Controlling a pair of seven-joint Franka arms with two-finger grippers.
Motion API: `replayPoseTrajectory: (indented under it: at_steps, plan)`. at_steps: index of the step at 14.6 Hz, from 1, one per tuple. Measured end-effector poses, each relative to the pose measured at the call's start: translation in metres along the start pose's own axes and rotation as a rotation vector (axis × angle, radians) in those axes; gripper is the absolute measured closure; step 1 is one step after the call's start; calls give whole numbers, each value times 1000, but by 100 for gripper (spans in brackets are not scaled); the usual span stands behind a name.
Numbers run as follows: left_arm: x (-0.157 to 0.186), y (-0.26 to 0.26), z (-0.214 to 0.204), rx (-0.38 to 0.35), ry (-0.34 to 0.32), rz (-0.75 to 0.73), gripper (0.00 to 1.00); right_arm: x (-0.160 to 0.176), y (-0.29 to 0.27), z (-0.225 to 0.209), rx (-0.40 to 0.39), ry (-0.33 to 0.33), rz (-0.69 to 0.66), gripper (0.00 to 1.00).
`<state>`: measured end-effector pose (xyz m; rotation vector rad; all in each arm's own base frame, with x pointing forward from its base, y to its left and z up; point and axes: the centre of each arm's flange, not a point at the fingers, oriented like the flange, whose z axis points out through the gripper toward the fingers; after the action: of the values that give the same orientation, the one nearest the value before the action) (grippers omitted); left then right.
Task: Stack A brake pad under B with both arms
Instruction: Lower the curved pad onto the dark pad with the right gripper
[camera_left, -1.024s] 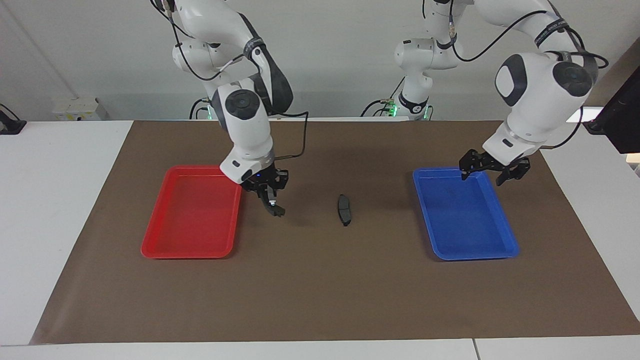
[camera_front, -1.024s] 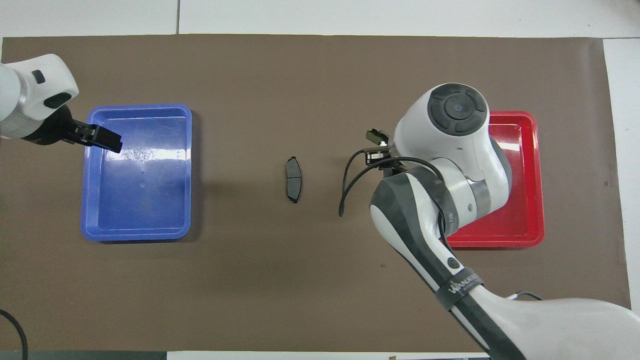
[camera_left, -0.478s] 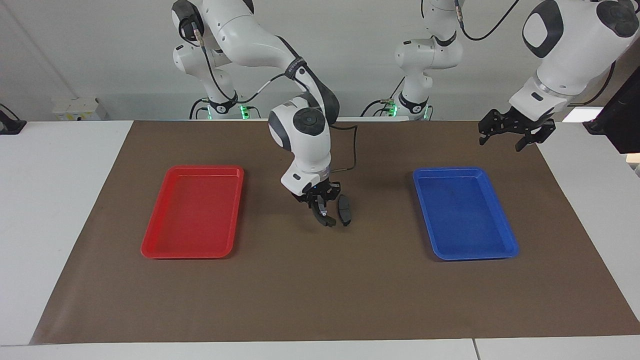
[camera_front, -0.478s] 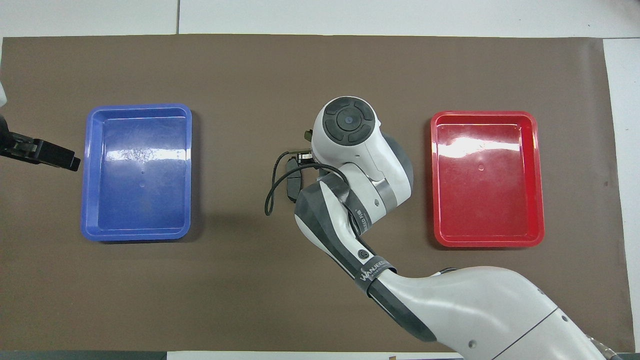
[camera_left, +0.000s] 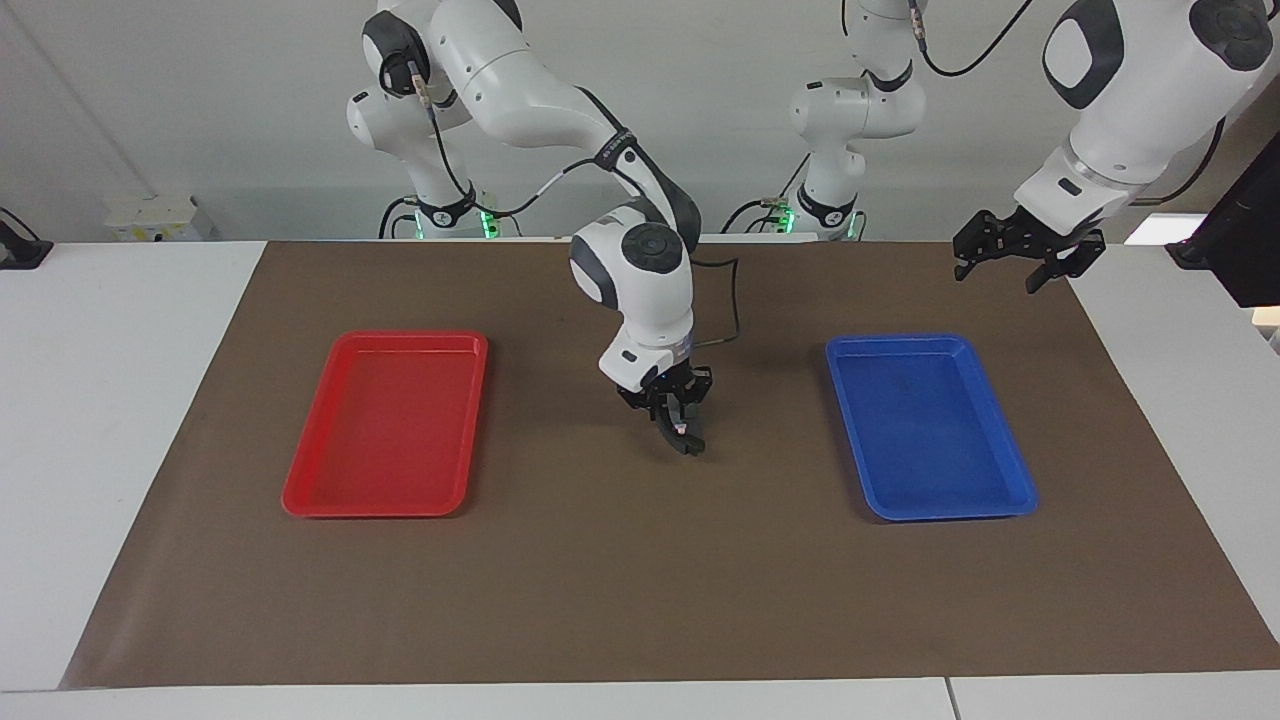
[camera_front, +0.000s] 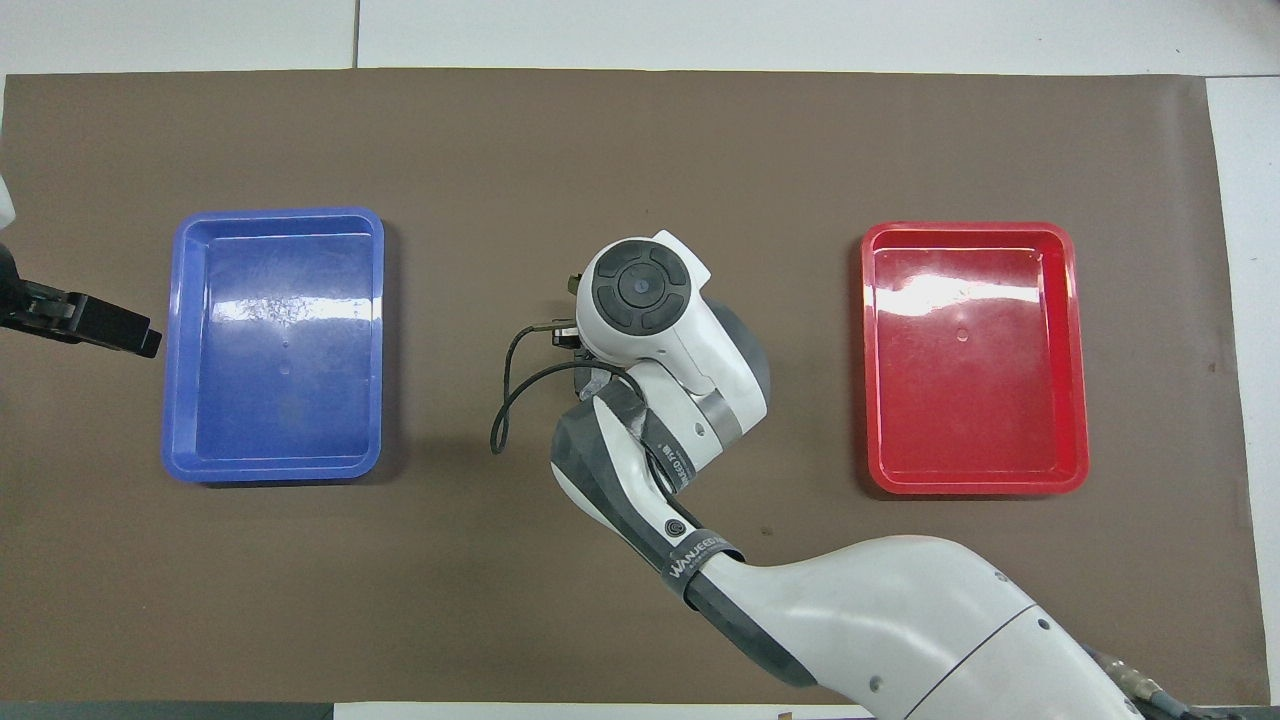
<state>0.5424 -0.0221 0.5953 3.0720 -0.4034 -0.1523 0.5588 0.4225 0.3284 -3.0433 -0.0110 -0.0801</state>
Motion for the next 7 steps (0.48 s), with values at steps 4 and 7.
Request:
replayPoseTrajectory:
  at_steps: [4, 7]
  plan:
    - [0, 0, -1, 1, 6, -17, 1, -2, -2, 12, 4, 5, 3, 57]
    - [1, 0, -1, 3, 13, -71, 1, -6, 1, 23, 5, 6, 13, 57]
